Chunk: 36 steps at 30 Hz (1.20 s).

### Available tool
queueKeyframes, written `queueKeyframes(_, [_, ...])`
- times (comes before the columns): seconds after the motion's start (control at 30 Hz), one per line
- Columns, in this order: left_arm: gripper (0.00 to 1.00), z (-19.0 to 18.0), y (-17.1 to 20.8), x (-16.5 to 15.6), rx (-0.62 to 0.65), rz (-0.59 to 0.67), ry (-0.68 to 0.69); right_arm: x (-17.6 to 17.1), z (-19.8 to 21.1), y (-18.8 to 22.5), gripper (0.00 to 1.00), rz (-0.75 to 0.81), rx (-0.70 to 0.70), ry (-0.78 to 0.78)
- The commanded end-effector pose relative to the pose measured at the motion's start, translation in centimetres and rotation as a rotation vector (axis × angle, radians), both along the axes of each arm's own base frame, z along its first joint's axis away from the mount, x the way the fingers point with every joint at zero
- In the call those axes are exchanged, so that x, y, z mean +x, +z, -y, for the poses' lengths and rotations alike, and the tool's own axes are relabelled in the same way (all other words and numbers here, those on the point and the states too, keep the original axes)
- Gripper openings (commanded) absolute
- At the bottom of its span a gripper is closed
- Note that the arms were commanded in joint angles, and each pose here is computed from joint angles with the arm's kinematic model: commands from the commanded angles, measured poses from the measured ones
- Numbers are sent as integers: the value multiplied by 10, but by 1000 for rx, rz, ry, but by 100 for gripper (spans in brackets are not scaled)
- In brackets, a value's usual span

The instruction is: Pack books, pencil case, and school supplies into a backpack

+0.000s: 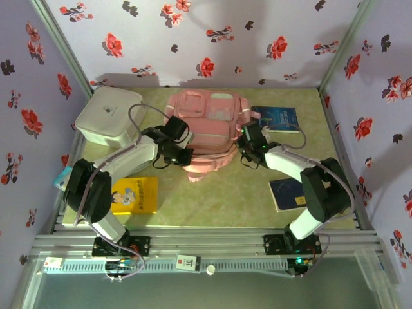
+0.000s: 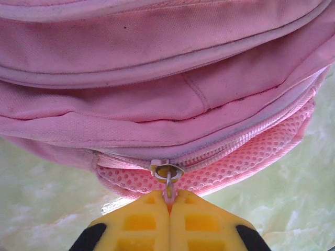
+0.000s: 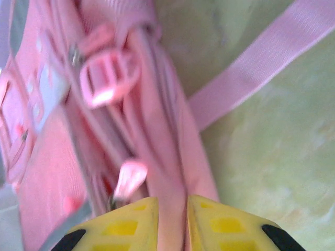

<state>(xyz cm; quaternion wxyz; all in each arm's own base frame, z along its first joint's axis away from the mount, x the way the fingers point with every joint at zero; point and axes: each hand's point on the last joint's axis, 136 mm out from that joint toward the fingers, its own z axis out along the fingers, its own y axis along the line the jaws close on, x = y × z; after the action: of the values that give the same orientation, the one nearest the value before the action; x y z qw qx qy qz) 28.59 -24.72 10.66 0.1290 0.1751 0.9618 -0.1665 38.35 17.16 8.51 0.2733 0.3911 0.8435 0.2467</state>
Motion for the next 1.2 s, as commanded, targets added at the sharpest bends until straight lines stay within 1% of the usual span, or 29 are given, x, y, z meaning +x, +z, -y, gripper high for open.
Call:
queueKeyframes(0.0, [0, 20, 19, -3, -53, 11, -53, 9, 13, 9, 26, 35, -66, 1])
queueKeyframes(0.1, [0, 44, 24, -7, -98, 10, -99, 3, 16, 20, 37, 62, -36, 9])
queueKeyframes(0.23, [0, 71, 31, -12, -122, 8, -155, -19, 28, 25, 56, 40, -29, -1])
queueKeyframes(0.33, [0, 93, 32, -22, -142, -12, -209, -40, 36, 20, 63, -11, -19, -18])
queueKeyframes(0.4, [0, 104, 29, -27, -136, -27, -236, -55, 40, 14, 70, -53, -11, -23])
queueKeyframes(0.53, [0, 121, 20, -37, -123, -63, -282, -79, 44, 0, 78, -122, 24, -41])
queueKeyframes(0.7, [0, 125, 14, -40, -104, -92, -293, -85, 33, -12, 79, -125, 103, -39])
queueKeyframes(0.9, [0, 120, 4, -44, -83, -115, -293, -64, 14, -14, 77, -67, 152, 13])
queueKeyframes(1.0, [0, 119, 2, -45, -79, -118, -291, -56, 6, -17, 74, -63, 170, 30])
queueKeyframes(1.1, [0, 119, 1, -45, -79, -120, -290, -55, 7, -21, 70, -66, 169, 16])
queueKeyframes(1.17, [0, 119, 2, -44, -82, -116, -290, -56, 11, -24, 64, -79, 158, 3])
